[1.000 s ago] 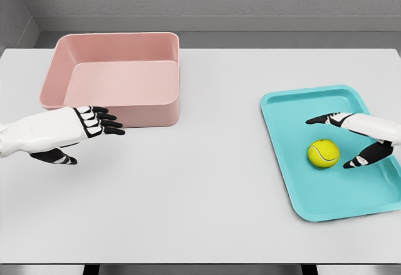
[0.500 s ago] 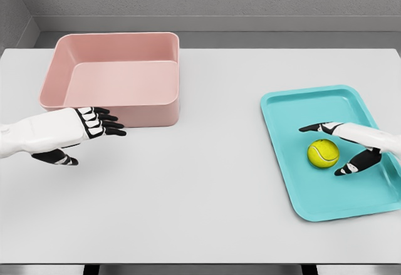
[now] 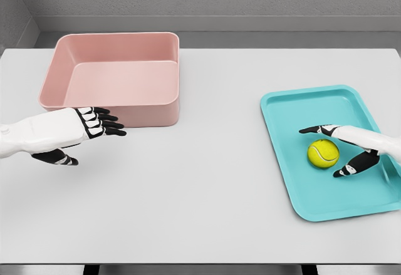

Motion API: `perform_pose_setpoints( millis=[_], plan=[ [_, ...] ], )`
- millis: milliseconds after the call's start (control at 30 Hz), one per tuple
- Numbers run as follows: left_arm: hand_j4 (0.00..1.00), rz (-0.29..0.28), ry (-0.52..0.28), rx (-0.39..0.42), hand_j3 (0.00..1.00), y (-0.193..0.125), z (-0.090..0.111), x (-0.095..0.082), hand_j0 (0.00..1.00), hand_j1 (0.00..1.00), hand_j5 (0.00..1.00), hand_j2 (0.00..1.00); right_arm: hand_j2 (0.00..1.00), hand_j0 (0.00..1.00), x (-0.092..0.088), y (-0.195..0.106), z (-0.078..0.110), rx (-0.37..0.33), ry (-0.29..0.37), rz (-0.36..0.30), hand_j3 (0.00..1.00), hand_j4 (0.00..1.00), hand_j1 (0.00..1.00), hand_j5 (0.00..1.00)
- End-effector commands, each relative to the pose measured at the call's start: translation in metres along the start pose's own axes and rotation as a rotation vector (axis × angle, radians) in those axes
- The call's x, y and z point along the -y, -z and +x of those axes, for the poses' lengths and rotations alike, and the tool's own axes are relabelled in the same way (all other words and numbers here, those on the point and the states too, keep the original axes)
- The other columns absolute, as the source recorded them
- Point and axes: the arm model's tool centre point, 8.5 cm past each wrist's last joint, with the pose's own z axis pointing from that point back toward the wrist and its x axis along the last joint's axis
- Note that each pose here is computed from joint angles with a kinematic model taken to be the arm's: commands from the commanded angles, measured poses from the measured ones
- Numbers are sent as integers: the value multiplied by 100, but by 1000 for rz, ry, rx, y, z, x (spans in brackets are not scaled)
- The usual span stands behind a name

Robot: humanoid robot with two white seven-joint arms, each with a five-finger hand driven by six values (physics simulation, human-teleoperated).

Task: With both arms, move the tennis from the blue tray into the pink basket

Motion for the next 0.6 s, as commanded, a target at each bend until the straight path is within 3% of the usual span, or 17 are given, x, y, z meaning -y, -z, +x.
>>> perform_pose_setpoints(
  millis=[0,333,567],
  plan=[
    [100,5,-6,-1,100,0,0,-1,100,100,100,100,94,94,0,0,0,-4,-1,1,94,94,94,94],
    [100,5,-5,0,100,0,0,-1,100,100,100,100,75,75,-1,1,-4,-11,7,-4,75,75,75,75],
    [100,4,-6,0,100,0,0,0,100,100,100,100,68,68,-2,1,-5,-21,-8,8,68,68,68,68]
  ],
)
